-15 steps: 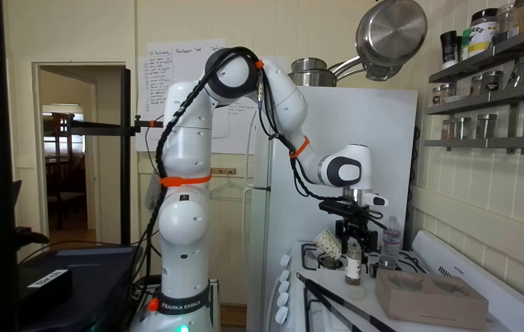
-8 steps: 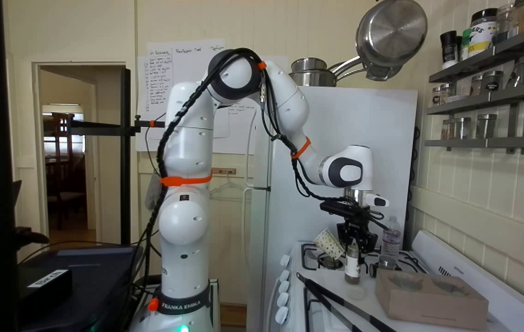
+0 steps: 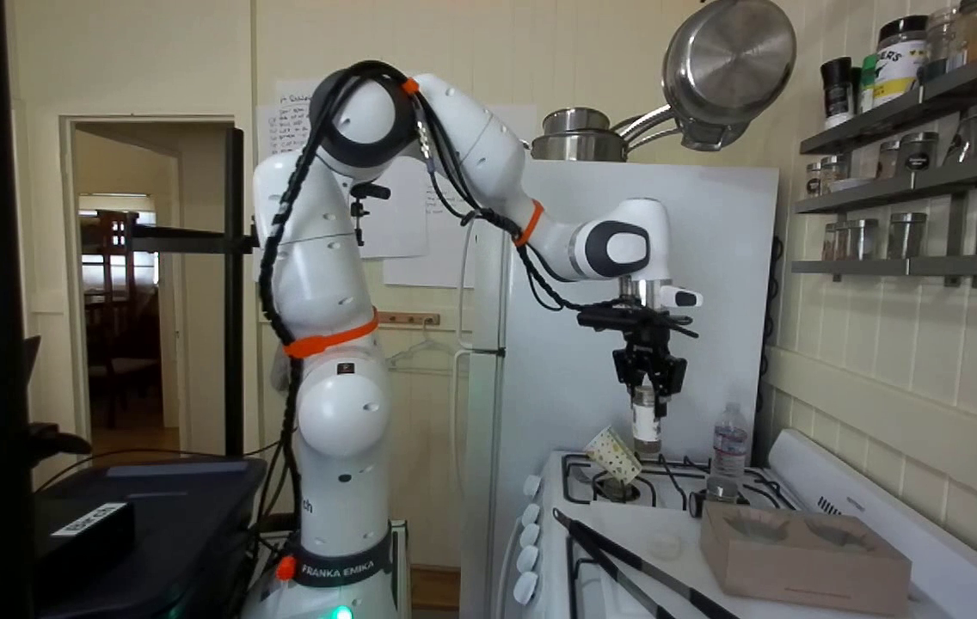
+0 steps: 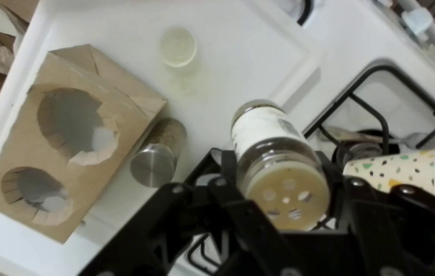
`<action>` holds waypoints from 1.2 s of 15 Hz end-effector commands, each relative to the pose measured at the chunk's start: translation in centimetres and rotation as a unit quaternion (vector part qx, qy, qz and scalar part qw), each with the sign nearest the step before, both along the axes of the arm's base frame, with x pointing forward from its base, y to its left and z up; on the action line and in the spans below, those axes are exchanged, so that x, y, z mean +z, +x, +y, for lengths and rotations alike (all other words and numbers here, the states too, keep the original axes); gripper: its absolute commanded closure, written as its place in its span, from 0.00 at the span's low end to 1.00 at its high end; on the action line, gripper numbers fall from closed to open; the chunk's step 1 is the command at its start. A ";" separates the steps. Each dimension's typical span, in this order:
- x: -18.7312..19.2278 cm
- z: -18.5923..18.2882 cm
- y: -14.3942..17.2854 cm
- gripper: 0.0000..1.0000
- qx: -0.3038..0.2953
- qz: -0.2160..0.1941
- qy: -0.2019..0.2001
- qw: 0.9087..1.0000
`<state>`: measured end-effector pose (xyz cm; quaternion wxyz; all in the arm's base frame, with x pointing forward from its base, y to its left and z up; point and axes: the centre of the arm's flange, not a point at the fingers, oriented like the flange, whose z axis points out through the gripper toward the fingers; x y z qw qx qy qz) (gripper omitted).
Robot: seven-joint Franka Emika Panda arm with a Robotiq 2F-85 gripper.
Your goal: Pick up the glass jar from the stove and put it in the brown box.
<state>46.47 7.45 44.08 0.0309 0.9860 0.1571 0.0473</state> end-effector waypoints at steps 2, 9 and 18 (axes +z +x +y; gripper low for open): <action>6.9 -5.4 -0.1 0.75 -0.084 -0.087 0.036 0.992; 10.1 -13.1 1.1 0.50 -0.169 -0.129 0.062 0.975; 7.4 -16.6 8.8 0.75 -0.240 -0.110 0.017 0.965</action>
